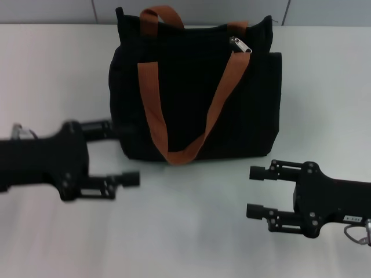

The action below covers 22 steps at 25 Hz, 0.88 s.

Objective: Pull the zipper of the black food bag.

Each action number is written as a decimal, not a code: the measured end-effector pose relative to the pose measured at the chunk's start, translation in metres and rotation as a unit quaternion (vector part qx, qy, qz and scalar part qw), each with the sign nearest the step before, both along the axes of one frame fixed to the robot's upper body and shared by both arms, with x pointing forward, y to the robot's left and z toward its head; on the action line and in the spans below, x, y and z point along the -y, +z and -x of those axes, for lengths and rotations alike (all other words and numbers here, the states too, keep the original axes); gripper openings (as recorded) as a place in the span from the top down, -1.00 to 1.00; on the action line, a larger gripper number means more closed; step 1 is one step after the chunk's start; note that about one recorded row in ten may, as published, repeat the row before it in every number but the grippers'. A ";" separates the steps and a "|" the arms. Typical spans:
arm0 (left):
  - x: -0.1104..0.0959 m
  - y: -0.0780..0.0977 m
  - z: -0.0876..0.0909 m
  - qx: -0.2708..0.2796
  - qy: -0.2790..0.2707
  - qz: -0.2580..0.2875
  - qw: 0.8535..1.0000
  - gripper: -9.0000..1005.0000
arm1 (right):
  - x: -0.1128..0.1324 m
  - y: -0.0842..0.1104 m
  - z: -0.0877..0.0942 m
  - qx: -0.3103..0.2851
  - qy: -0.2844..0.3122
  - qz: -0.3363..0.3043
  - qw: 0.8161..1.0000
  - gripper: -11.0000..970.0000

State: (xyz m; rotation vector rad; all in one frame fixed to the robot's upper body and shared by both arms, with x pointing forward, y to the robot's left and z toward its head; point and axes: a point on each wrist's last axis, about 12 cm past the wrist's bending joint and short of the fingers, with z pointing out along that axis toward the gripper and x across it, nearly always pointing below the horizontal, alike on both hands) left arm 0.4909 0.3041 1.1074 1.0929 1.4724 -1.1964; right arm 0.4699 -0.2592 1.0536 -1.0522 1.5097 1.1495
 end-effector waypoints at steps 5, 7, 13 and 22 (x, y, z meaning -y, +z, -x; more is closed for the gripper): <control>0.009 -0.027 0.015 -0.013 -0.008 -0.016 1.000 -0.56 | -0.001 -0.004 0.001 -0.001 0.018 0.022 1.000 -0.46; 0.011 -0.034 0.020 -0.020 -0.017 -0.024 0.999 -0.56 | -0.002 -0.005 0.001 0.000 0.019 0.026 0.999 -0.46; 0.015 -0.042 0.023 -0.020 -0.015 -0.030 0.999 -0.56 | -0.004 -0.008 0.000 -0.002 0.015 0.035 0.999 -0.47; 0.017 -0.045 0.024 -0.027 -0.013 -0.031 0.999 -0.56 | -0.007 -0.008 0.000 -0.001 0.017 0.033 0.999 -0.48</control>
